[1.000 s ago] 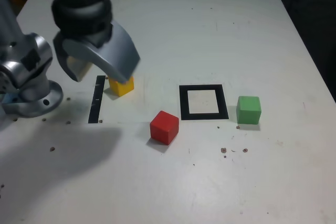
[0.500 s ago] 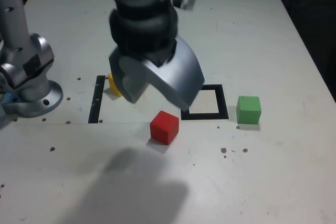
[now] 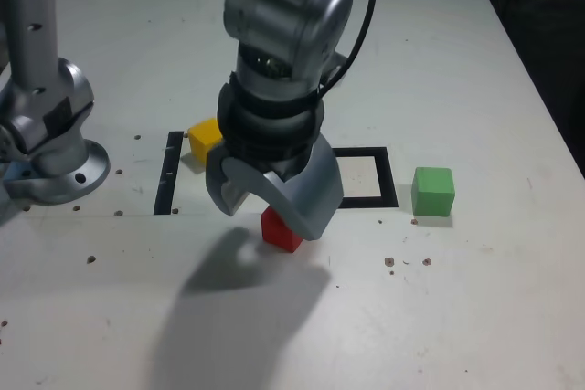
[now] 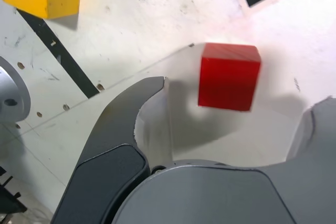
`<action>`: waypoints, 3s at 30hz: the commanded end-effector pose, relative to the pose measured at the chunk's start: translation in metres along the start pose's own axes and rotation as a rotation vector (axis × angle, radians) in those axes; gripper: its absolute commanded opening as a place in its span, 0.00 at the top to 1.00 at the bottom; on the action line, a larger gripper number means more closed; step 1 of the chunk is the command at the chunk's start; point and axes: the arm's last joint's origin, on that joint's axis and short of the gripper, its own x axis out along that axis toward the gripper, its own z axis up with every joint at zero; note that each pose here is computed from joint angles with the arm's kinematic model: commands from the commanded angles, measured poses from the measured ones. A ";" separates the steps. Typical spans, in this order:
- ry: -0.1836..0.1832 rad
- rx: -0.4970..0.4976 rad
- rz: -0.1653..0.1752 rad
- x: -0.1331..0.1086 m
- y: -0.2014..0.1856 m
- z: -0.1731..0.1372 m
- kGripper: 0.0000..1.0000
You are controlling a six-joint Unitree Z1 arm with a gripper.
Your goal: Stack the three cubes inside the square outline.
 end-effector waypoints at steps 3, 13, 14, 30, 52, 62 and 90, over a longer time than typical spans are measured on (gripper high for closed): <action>-0.022 0.023 -0.030 0.013 -0.002 0.012 0.18; -0.020 0.018 -0.041 0.028 0.003 0.015 0.24; -0.016 0.016 -0.040 0.029 0.004 0.015 0.26; -0.018 0.029 -0.007 0.029 0.007 0.023 0.69; -0.079 -0.036 0.000 -0.017 0.025 0.022 0.90; -0.083 -0.351 -0.028 -0.028 0.072 0.027 0.88; -0.036 -0.454 -0.053 0.021 0.117 0.047 0.62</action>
